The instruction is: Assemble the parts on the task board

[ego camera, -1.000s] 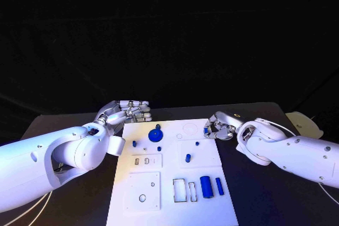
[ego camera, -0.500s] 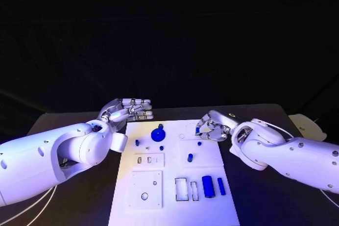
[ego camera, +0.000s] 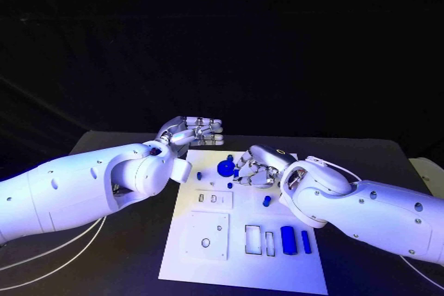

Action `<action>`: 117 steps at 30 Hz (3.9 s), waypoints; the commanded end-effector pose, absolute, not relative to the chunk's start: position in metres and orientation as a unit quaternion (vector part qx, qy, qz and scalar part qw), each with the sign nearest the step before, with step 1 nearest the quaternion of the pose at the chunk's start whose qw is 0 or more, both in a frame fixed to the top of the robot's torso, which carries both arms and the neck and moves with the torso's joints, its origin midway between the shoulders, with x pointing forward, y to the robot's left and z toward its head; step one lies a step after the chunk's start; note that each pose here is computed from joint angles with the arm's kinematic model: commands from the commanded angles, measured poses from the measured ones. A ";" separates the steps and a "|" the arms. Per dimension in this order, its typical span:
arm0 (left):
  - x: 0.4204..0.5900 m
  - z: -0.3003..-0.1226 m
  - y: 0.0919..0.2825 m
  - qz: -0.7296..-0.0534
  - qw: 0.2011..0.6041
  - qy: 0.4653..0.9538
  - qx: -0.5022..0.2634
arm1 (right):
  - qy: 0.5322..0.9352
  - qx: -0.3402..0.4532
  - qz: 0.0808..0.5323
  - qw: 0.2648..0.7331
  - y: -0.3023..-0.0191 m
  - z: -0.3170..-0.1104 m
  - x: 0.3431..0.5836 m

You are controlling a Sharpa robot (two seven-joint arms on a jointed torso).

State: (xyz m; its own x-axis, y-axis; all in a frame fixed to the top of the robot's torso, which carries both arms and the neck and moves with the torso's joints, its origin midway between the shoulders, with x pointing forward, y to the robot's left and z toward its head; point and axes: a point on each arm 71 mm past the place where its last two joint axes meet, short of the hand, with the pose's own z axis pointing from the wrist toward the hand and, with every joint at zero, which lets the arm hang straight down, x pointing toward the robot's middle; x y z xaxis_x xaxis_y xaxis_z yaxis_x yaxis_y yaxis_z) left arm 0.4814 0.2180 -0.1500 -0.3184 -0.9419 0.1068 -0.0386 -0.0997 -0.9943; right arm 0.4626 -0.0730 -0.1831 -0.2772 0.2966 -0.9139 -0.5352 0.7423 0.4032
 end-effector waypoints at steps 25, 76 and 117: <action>0.484 -0.150 0.214 -0.601 0.372 0.555 -0.439 | 0.733 -0.147 0.315 0.584 -0.029 -0.220 0.439; 0.484 -0.150 0.217 -0.599 0.374 0.555 -0.440 | 0.742 -0.176 0.291 0.578 -0.023 -0.231 0.441; 0.489 -0.157 0.229 -0.575 0.376 0.605 -0.401 | 0.654 -0.113 0.438 0.606 -0.059 -0.197 0.433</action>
State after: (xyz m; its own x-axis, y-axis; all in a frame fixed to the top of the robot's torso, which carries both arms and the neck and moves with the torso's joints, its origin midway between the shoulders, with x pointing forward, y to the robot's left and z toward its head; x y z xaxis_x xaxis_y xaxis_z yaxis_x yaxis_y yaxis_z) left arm 0.4905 0.2340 -0.1550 -0.3104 -0.9485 0.0629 -0.0481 -0.0504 -0.9976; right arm 0.4371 -0.0591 -0.2074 -0.2053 0.2787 -0.9382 -0.6288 0.6970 0.3446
